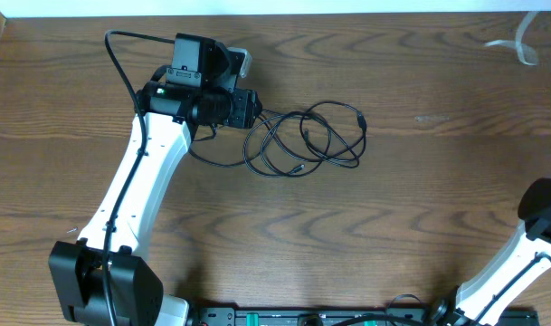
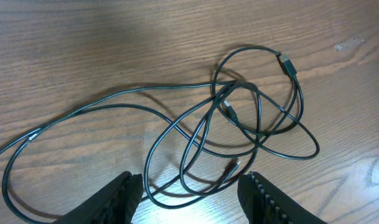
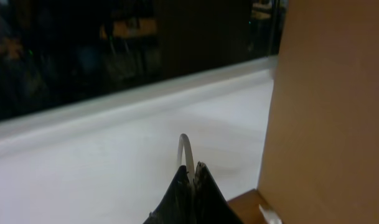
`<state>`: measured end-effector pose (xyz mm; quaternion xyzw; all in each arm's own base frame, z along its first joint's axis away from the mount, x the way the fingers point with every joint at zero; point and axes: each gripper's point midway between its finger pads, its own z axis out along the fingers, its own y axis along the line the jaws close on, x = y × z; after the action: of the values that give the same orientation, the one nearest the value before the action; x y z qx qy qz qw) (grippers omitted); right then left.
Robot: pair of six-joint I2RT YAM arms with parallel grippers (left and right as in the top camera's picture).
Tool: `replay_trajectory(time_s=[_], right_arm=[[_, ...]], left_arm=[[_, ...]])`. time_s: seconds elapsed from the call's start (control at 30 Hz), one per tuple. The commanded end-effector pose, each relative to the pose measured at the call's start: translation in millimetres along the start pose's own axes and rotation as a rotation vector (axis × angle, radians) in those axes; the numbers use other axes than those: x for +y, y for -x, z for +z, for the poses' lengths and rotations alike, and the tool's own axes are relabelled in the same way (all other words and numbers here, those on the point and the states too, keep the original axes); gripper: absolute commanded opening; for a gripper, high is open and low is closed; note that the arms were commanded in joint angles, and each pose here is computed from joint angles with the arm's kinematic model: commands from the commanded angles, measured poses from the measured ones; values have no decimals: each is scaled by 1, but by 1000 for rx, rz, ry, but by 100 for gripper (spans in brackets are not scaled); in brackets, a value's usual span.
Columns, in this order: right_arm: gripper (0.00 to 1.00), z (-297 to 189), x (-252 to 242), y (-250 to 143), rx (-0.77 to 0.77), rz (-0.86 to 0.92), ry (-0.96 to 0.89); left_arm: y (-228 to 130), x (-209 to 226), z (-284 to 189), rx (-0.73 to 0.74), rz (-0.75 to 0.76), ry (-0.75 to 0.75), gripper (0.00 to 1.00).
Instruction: Untangle cables
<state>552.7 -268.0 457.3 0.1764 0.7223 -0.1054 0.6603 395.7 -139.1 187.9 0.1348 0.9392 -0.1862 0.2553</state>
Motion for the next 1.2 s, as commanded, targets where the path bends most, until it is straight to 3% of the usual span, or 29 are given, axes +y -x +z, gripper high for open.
replay_trajectory(time_s=[0.0, 0.2, 0.27, 0.3, 0.33, 0.37, 0.4, 0.6, 0.83, 1.0, 1.17], right_arm=[[1, 37, -14, -56, 100, -63, -45], [1, 70, -22, -151, 305, -50, -49], [8, 75, -25, -178, 370, -46, -52], [27, 76, -26, -190, 400, -44, -53], [59, 76, -27, -202, 433, -42, -54], [82, 76, -27, -208, 451, -41, -54], [99, 74, -27, -213, 468, -38, -56], [99, 52, -15, -201, 513, -1, -14], [99, -12, 65, -173, 620, 99, 342], [99, -48, 115, -191, 762, 154, 500], [99, -72, 152, -218, 874, 76, 576]], left_arm=[[-4, 5, 6, 15, -15, 11, 56], [-4, 5, 6, 14, -14, 11, 56], [-3, 5, 6, 11, -13, 11, 56], [-3, 5, 6, 10, -13, 11, 56], [-3, 5, 6, 8, -12, 11, 56], [-3, 5, 6, 8, -12, 11, 56], [-3, 5, 6, 8, -12, 11, 56], [-3, 5, 6, 8, -12, 11, 56], [-3, 4, 6, 10, -11, 9, 56], [-6, -8, 10, 21, 12, -6, 56], [-19, -19, 25, 68, 39, -24, 57]])
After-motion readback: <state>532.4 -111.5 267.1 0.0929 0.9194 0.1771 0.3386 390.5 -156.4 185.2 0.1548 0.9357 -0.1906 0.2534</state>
